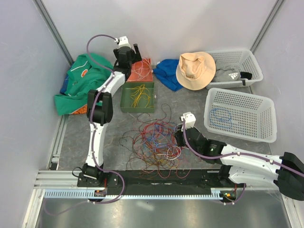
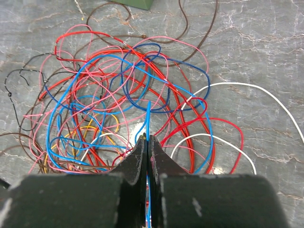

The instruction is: Untangle the cables

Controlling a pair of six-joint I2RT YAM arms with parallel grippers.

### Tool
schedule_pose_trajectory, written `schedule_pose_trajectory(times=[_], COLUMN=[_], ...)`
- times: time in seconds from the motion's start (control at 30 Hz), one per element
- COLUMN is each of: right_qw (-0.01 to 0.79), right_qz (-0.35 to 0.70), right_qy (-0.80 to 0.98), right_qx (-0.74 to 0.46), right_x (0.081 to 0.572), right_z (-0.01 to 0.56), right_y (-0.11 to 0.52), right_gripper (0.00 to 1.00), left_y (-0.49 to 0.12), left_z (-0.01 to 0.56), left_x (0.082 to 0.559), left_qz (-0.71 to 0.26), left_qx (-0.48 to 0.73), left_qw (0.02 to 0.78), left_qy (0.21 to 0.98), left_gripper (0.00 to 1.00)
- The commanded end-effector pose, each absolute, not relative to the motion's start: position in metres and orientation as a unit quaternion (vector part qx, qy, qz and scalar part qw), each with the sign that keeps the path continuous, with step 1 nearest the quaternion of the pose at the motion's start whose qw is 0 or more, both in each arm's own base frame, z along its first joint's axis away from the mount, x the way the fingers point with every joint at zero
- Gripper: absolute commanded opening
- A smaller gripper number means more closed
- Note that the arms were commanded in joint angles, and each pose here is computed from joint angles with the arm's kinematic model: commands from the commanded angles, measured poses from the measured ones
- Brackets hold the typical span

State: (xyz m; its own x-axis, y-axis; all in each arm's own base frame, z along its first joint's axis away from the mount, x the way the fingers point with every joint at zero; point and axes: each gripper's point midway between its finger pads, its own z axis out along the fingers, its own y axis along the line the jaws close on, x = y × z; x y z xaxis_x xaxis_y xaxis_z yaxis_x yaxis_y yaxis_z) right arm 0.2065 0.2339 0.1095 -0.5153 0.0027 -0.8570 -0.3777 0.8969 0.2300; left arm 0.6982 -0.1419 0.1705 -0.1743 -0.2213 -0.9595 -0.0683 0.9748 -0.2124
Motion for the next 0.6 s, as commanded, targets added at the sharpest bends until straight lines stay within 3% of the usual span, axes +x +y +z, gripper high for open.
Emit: schedule_pose_trajectory(times=[0.0, 0.13, 0.17, 0.23, 0.27, 0.33, 0.37, 0.57], right_qw=[0.491, 0.498, 0.503, 0.508, 0.515, 0.526, 0.532, 0.579], right_qz=[0.227, 0.240, 0.249, 0.253, 0.257, 0.264, 0.264, 0.307], right_qy=[0.836, 0.829, 0.823, 0.819, 0.814, 0.805, 0.801, 0.752], right_qx=[-0.089, -0.085, -0.083, -0.084, -0.083, -0.079, -0.078, -0.073], right_x=[0.210, 0.211, 0.211, 0.211, 0.211, 0.213, 0.212, 0.213], right_z=[0.123, 0.140, 0.150, 0.166, 0.177, 0.200, 0.210, 0.306], right_y=[0.242, 0.244, 0.245, 0.246, 0.245, 0.244, 0.241, 0.241], right_gripper=[0.00, 0.00, 0.00, 0.00, 0.00, 0.00, 0.00, 0.00], left_y=[-0.135, -0.129, -0.125, -0.134, -0.131, -0.142, -0.139, -0.197], left_z=[0.317, 0.337, 0.380, 0.380, 0.416, 0.415, 0.448, 0.425], left_x=[0.665, 0.618, 0.592, 0.562, 0.535, 0.500, 0.467, 0.360], left_qz=[-0.120, -0.143, -0.162, -0.173, -0.186, -0.198, -0.220, -0.347], left_qx=[-0.138, -0.173, -0.185, -0.182, -0.186, -0.176, -0.178, -0.110], left_qw=[0.715, 0.714, 0.733, 0.729, 0.747, 0.743, 0.757, 0.709], left_qy=[0.675, 0.663, 0.634, 0.636, 0.610, 0.615, 0.589, 0.605], left_gripper=[1.00, 1.00, 1.00, 1.00, 1.00, 1.00, 1.00, 1.00])
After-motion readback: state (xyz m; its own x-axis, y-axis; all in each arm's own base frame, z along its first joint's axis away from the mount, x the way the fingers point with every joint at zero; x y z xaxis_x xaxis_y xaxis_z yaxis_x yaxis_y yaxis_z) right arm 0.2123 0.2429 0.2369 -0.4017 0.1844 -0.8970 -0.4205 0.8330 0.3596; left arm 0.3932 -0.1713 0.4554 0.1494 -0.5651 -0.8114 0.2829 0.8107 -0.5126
